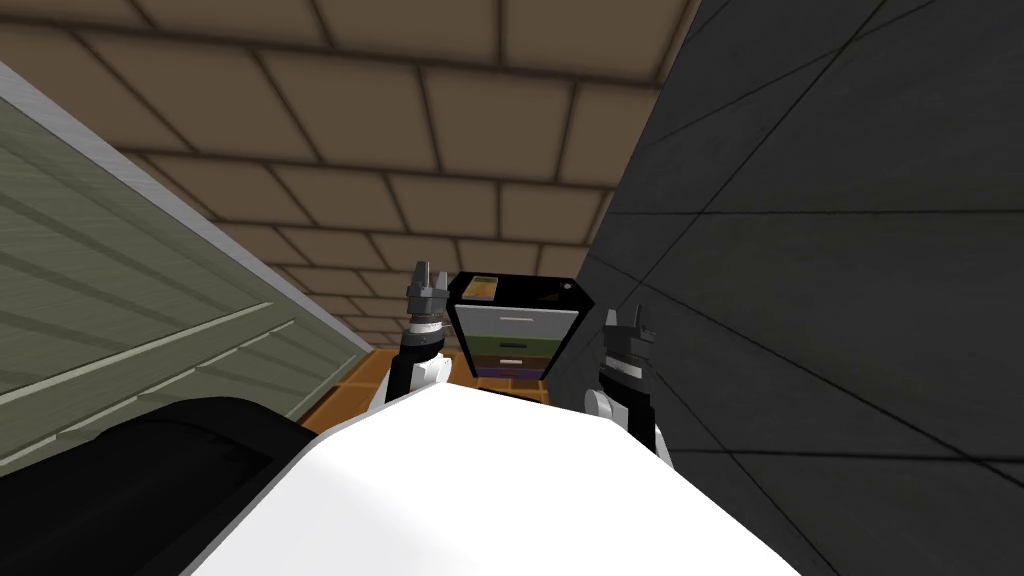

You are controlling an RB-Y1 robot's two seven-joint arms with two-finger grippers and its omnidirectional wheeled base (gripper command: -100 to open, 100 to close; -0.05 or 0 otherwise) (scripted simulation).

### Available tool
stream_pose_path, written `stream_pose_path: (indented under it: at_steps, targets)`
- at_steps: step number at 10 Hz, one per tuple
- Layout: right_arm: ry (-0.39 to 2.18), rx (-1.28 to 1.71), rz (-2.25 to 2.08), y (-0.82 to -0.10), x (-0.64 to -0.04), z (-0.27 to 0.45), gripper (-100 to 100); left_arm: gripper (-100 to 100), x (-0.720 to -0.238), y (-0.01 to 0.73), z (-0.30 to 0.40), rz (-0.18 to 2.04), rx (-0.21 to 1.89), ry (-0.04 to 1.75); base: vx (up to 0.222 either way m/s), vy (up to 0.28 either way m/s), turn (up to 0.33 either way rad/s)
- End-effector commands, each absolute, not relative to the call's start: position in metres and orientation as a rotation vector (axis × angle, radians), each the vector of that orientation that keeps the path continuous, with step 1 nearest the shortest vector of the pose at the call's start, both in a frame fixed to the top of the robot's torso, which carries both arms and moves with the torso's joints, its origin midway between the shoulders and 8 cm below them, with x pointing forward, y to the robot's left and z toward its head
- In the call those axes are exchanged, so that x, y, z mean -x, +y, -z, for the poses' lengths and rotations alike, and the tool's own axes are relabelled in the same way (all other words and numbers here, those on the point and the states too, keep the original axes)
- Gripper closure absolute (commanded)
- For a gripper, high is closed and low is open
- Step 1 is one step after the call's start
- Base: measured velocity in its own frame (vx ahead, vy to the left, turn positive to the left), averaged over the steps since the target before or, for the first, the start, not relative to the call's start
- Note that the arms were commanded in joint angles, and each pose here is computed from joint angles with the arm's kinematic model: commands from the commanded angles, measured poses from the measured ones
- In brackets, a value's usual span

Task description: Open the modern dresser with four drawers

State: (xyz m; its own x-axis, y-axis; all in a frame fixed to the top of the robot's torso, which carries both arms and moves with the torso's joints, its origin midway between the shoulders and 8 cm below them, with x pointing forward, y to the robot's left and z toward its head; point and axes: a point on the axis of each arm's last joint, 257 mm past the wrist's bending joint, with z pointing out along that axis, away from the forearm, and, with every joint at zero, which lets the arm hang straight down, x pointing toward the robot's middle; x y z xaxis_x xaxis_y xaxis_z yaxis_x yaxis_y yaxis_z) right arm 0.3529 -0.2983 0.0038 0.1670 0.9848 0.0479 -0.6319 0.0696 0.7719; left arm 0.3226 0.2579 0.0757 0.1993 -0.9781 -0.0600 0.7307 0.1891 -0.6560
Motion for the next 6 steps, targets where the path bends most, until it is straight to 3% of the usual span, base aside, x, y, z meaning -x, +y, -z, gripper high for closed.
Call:
stream_pose_path:
  at_steps: [1, 4, 5, 6]
  targets:
    - [0.581, -0.763, -1.325, -0.2983, -0.3529, -0.0038, 0, 0, -0.3225, 0.2579, -0.0757, 1.285, 0.559, 0.536, 0.000, 0.000, 0.000]
    - [0.581, -0.763, -1.325, -0.2983, -0.3529, -0.0038, 0, 0, -0.3225, 0.2579, -0.0757, 1.285, 0.559, 0.536, 0.000, 0.000, 0.000]
    - [0.612, -0.747, -1.356, -0.2932, -0.3552, -0.0019, -100, 0, -0.3225, 0.2579, -0.0757, 1.285, 0.559, 0.536, 0.008, 0.008, 0.000]
    - [0.631, -0.741, -1.386, -0.2894, -0.3572, 0.0003, -100, 0, -0.3226, 0.2579, -0.0755, 1.285, 0.559, 0.536, 0.005, 0.017, -0.001]
